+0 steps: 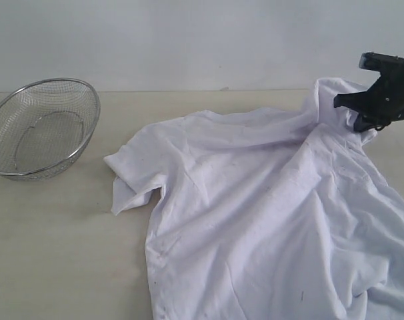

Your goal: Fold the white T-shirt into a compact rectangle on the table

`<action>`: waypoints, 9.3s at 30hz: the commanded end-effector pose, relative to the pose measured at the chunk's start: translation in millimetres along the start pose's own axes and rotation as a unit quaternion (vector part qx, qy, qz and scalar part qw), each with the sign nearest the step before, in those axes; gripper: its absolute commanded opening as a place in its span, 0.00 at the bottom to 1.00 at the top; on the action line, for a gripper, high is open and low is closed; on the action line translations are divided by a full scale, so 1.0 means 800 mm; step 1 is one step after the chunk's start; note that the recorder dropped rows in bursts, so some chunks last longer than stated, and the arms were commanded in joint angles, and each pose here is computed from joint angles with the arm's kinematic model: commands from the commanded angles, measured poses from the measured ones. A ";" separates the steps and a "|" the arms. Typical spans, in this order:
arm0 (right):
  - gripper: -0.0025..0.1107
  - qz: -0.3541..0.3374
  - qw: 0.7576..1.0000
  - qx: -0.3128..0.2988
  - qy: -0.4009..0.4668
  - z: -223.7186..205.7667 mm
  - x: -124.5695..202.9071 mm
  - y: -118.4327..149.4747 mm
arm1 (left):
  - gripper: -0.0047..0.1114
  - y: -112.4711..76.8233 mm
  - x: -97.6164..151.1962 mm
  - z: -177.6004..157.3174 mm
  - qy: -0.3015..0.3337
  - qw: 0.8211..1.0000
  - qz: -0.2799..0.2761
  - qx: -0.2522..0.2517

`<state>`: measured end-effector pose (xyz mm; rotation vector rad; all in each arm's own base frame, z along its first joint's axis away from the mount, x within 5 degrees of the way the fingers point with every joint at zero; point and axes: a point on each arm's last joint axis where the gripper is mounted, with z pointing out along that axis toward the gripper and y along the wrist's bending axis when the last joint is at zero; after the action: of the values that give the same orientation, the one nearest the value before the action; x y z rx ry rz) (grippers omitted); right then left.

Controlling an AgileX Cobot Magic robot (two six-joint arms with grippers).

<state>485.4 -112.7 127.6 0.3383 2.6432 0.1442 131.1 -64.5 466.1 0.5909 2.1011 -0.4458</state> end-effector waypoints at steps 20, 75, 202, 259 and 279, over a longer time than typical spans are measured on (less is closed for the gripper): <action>0.02 -0.004 0.988 0.094 0.121 0.009 0.033 -0.054 | 0.08 0.000 0.001 0.002 0.003 1.000 0.005 0.003; 0.02 0.060 0.996 -0.003 0.059 -0.070 -0.044 -0.072 | 0.08 0.000 0.003 0.002 0.010 1.000 0.009 0.005; 0.02 0.114 0.992 0.050 0.008 0.002 0.004 -0.168 | 0.08 -0.002 0.002 0.002 0.006 1.000 0.002 0.014; 0.39 0.158 0.987 -0.039 -0.001 -0.063 0.000 -0.176 | 0.08 -0.002 0.000 0.002 -0.001 1.000 0.008 0.012; 0.50 0.122 0.987 -0.021 -0.101 -0.024 -0.010 -0.194 | 0.08 -0.002 0.000 0.002 -0.001 1.000 0.008 0.012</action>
<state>449.6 -260.3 119.5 0.6320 2.4266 0.2625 130.0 -65.7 465.9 0.6223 2.0959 -0.4529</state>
